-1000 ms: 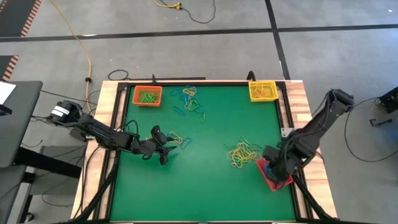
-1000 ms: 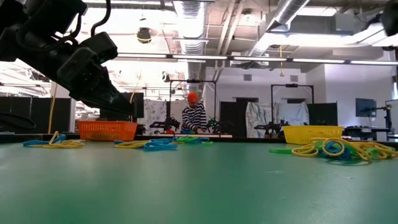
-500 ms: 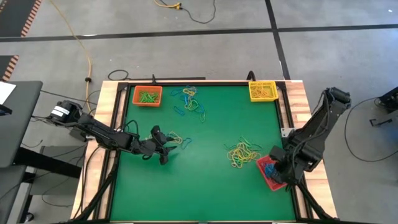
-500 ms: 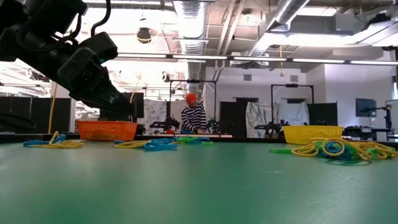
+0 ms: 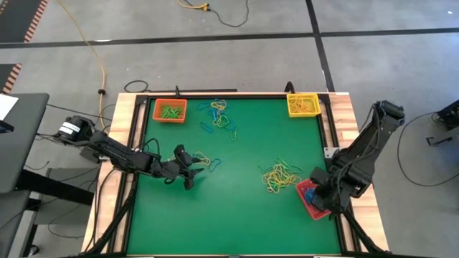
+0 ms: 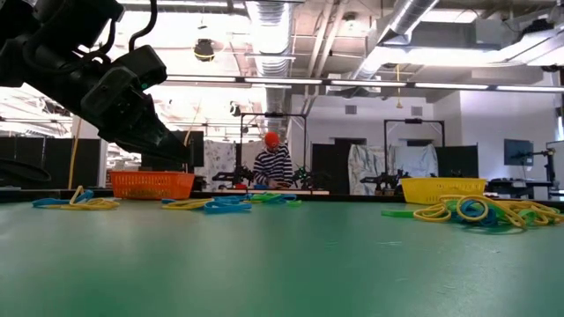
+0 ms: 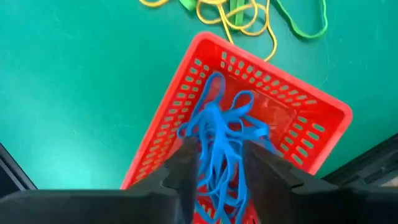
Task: Sort rubber bands into baskets
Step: Put the blue rubber band into the red bin
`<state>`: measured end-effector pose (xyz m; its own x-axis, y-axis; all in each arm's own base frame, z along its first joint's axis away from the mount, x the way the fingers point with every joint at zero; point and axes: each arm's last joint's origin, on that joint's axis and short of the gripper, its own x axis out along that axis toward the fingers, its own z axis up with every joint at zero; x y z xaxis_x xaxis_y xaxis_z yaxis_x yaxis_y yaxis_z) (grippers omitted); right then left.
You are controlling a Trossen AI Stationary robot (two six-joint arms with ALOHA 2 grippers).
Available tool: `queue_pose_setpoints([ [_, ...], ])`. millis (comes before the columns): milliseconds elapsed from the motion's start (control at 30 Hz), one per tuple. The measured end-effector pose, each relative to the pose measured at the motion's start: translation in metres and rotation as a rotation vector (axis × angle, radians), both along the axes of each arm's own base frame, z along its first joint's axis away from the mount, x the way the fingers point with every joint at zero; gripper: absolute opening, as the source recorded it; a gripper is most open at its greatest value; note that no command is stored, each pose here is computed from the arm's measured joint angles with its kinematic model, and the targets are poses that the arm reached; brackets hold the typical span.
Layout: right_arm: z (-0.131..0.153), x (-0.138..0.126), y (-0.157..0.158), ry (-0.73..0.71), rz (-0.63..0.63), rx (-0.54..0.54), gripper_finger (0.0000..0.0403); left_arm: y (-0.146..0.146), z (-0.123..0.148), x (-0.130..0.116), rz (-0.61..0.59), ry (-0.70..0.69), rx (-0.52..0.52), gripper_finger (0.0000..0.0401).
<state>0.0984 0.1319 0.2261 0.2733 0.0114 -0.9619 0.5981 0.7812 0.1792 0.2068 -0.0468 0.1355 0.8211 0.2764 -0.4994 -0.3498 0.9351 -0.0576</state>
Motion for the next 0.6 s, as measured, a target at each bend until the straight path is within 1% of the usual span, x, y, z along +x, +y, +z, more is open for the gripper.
queue_pose_setpoints([
  [200, 0.0, 0.001, 0.0, -0.021, 0.004, -0.011, 0.0202, 0.0, 0.0, 0.0, 0.0, 0.0, 0.0, 0.0174],
  [300, 0.001, 0.002, 0.0, -0.064, 0.035, -0.046, 0.0217, 0.0, 0.0, 0.0, 0.0, 0.0, 0.0, 0.0174],
  [433, 0.003, 0.008, -0.001, -0.213, 0.086, -0.149, 0.0223, 0.0, 0.0, 0.0, 0.001, 0.0, 0.001, 0.0174],
  [600, 0.009, 0.02, -0.004, -0.422, 0.128, -0.332, 0.0223, 0.0, -0.002, -0.001, 0.004, 0.021, 0.01, 0.0174],
])
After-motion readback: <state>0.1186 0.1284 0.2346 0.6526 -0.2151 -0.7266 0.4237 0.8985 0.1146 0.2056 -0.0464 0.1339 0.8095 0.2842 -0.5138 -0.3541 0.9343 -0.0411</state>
